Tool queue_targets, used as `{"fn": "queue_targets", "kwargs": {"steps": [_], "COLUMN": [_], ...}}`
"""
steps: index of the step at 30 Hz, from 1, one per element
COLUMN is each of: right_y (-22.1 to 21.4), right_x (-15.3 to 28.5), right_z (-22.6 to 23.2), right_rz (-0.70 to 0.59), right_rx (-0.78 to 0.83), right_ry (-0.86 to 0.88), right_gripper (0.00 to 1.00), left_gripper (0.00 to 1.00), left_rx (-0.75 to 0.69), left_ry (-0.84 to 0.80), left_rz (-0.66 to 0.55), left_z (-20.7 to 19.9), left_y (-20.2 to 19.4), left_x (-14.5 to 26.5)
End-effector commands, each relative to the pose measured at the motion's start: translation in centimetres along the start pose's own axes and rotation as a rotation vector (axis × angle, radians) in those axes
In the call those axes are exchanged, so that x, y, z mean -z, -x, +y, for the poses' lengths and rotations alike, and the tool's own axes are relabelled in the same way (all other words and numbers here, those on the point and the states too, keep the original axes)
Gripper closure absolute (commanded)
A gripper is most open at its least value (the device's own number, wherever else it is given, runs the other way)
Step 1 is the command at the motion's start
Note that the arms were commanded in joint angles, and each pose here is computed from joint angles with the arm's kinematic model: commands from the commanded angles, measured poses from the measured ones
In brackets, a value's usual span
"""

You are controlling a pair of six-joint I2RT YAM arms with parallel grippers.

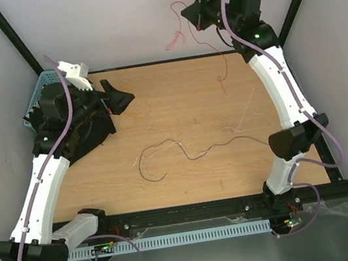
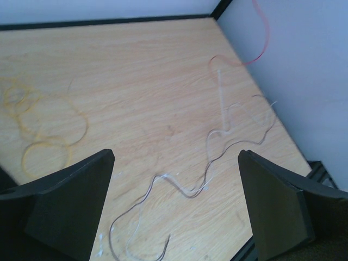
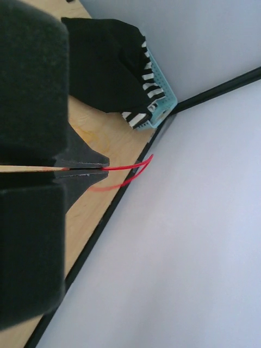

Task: Zip-tie the wires
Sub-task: Pick up the cable at the center of the board.

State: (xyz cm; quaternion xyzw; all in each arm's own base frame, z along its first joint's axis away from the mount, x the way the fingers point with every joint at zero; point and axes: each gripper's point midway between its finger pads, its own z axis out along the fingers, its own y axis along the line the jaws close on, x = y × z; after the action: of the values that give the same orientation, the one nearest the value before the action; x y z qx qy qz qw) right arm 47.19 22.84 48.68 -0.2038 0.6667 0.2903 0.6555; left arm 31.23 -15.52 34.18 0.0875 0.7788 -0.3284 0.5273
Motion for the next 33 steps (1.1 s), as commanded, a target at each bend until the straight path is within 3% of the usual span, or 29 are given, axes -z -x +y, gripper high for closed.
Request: {"fn": "queue_targets", "kwargs": {"steps": [1, 11, 21, 26, 33], "right_y": [3.6, 4.7, 2.6, 1.1, -1.0], "right_x": [5.0, 10.9, 14.5, 15.2, 15.1], "right_z": [3.4, 6.4, 9.2, 9.5, 9.2], "right_rz": [-0.045, -0.073, -0.044, -0.023, -0.015], "right_rx": [0.047, 0.035, 0.000, -0.028, -0.094], "right_ry": [0.054, 0.070, 0.155, 0.158, 0.142], "right_gripper": [1.00, 1.00, 1.00, 1.00, 1.00], "left_gripper": [0.01, 0.06, 0.29, 0.36, 0.37], "left_rx": [0.012, -0.013, -0.019, -0.020, -0.023], "left_ry": [-0.161, -0.348, -0.469, -0.500, -0.557], "left_rz": [-0.092, -0.096, -0.104, -0.110, -0.092], "left_z": [-3.3, -8.6, -12.4, -13.8, -15.8], "left_y": [3.1, 3.1, 3.0, 2.8, 2.3], "left_x": [-0.4, -0.8, -0.3, -0.7, -1.6]}}
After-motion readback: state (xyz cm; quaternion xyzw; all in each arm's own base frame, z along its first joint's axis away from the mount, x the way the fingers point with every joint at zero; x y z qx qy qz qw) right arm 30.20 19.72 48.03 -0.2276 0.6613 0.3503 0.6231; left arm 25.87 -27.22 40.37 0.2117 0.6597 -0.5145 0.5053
